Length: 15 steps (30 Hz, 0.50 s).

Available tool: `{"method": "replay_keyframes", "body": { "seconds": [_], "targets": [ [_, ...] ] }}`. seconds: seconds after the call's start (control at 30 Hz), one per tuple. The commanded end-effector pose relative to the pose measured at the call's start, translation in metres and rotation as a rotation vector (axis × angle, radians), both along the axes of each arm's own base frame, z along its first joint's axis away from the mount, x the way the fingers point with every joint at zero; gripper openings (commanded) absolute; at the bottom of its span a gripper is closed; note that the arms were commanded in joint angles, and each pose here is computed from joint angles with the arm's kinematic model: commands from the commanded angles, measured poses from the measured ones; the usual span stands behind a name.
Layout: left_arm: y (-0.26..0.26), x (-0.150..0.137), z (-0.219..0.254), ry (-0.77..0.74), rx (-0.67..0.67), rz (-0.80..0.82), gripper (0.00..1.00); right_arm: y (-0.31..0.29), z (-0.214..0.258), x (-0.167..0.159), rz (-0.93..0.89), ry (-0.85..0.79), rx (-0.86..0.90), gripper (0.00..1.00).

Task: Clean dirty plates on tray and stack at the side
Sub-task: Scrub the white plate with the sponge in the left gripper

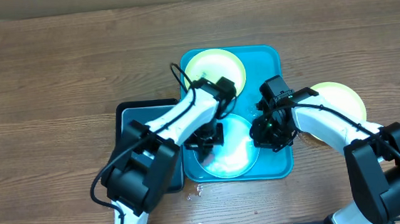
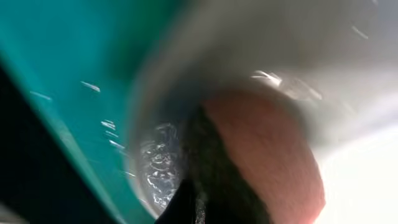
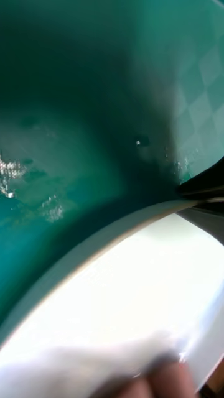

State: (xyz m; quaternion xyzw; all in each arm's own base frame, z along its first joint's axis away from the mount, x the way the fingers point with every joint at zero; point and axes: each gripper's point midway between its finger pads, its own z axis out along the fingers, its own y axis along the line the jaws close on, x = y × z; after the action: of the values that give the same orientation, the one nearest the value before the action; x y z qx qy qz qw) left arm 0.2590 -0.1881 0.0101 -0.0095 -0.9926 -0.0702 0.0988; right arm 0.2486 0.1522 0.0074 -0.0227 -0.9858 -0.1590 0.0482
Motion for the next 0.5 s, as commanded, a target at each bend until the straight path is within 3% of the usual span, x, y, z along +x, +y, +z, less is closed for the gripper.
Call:
{"method": "replay_keyframes", "body": {
  "seconds": [0.0,0.07,0.23,0.47],
  "targets": [
    [0.040,0.041,-0.003,-0.114,0.149,0.054,0.04,-0.012,-0.007,0.001,-0.012,0.001,-0.061,0.04],
    [0.034,0.054,-0.001,-0.134,0.090,0.071,0.04,-0.012,-0.007,0.001,-0.012,0.001,-0.061,0.04],
    [-0.032,0.063,-0.006,-0.103,-0.272,0.013,0.04,-0.012,-0.007,0.001,-0.005,-0.001,-0.060,0.04],
    [-0.107,0.029,-0.023,0.072,-0.566,-0.019,0.04,-0.013,-0.007,0.000,-0.005,0.000,-0.061,0.04]
  ]
}}
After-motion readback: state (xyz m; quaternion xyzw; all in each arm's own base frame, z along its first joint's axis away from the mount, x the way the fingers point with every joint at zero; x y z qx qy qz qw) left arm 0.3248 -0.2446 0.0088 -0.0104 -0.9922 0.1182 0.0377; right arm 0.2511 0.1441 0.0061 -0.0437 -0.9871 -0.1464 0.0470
